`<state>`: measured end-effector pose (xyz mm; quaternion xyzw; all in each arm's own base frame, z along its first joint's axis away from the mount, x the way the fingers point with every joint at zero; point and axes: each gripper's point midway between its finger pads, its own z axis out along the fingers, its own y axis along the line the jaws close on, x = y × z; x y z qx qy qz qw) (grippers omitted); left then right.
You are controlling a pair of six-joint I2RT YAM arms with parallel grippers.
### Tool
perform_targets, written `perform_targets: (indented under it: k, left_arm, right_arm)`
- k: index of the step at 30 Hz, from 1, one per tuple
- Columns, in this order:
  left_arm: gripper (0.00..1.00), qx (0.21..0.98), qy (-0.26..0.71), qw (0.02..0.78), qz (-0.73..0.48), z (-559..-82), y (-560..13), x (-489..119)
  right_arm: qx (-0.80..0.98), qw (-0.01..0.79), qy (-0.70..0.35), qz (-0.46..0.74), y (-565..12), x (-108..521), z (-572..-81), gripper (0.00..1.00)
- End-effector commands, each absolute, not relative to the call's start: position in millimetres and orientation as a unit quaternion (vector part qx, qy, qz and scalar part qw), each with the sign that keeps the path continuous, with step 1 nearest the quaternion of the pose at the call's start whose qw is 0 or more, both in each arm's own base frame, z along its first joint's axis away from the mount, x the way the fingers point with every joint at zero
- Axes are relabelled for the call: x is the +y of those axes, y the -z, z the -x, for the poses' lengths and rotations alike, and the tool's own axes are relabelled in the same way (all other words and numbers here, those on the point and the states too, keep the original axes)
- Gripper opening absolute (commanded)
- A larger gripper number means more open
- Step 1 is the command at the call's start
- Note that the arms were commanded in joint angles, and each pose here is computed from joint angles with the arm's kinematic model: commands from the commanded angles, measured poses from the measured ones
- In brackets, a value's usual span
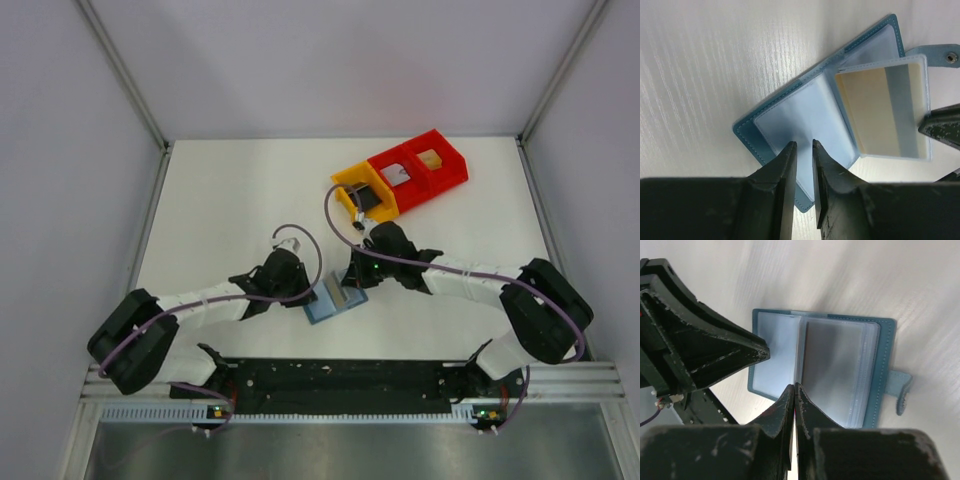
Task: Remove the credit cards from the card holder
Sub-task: Open the card holder at the center of the board.
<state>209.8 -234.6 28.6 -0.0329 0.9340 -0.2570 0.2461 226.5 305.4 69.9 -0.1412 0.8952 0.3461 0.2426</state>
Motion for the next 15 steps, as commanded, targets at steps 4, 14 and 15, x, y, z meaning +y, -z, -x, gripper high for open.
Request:
perform_targets:
  k: [4, 14, 15]
  left_arm:
    - [0.19, 0.926, 0.250, 0.268, 0.085, -214, -20, -218]
    - [0.17, 0.892, 0.265, 0.333, 0.153, -216, -47, -193]
    - [0.17, 0.892, 0.260, 0.335, 0.155, -213, -47, -189]
  right_arm:
    - [0.844, 0.247, -0.438, 0.184, -117, 352, -214, 0.04]
    - [0.846, 0.209, -0.444, 0.206, -99, 383, -199, 0.17]
    - [0.849, 0.212, -0.438, 0.208, -97, 381, -200, 0.19]
